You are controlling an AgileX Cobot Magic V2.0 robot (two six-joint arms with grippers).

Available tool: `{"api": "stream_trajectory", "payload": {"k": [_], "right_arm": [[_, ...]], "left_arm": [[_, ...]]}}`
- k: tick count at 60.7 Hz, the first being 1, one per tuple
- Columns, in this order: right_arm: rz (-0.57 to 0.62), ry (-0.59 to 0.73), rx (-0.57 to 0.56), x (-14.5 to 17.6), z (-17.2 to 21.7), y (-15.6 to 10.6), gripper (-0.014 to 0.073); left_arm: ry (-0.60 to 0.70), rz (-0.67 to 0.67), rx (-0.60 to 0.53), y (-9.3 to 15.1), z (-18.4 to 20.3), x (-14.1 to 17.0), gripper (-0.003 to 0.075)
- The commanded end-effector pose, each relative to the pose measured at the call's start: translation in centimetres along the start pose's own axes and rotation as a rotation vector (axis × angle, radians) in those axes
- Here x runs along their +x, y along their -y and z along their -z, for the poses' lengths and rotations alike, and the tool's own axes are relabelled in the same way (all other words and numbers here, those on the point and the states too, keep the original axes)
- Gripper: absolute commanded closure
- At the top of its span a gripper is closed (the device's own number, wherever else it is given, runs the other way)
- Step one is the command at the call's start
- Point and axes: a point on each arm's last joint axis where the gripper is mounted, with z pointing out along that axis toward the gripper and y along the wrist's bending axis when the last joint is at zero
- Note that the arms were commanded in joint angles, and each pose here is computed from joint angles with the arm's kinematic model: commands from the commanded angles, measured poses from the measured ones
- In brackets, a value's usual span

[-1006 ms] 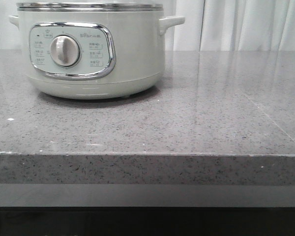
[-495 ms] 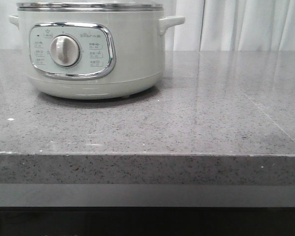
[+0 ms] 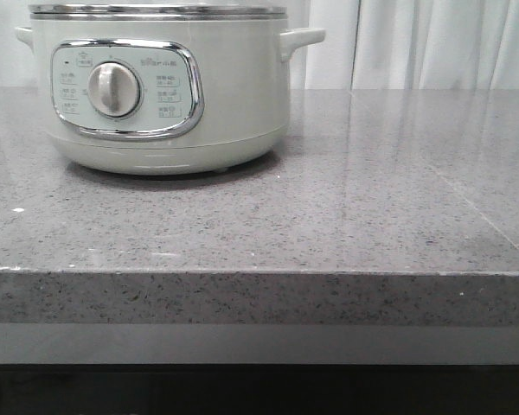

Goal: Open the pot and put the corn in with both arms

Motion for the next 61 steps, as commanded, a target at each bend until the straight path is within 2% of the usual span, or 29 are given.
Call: {"api": "stream_trajectory", "payload": {"k": [1,10,27,45,51,55,61], "right_arm": [[0.009,0.109,0.016,-1.5,0.6,0.1,0.0684],[0.009,0.108,0.015,-1.5,0.6,0.1,0.0684],[0.009,0.108,0.015,-1.5,0.6,0.1,0.0684],[0.009,0.108,0.015,-1.5,0.6,0.1,0.0684],[0.009,0.109,0.016,-1.5,0.6,0.1,0.0684],[0.009,0.103,0.014,-1.5,0.6,0.1,0.0684],[0.009,0.101,0.014,-1.4,0.6,0.1,0.0684]], "left_arm": [[0.173,0.043,-0.100,-0.6,1.6,0.5,0.0741],[0.237,0.065,-0.225,-0.9,2.7,4.0,0.0741],[0.354,0.156,-0.303,-1.0,2.4,9.1,0.0741],[0.456,0.141,-0.320,-1.0,0.8,13.7,0.0741],[0.527,0.131,-0.329,-1.0,0.3,15.2,0.0741],[0.485,0.137,-0.325,-1.0,0.1,15.4,0.0741],[0.506,0.134,-0.327,-1.0,0.1,15.4,0.0741]]}}
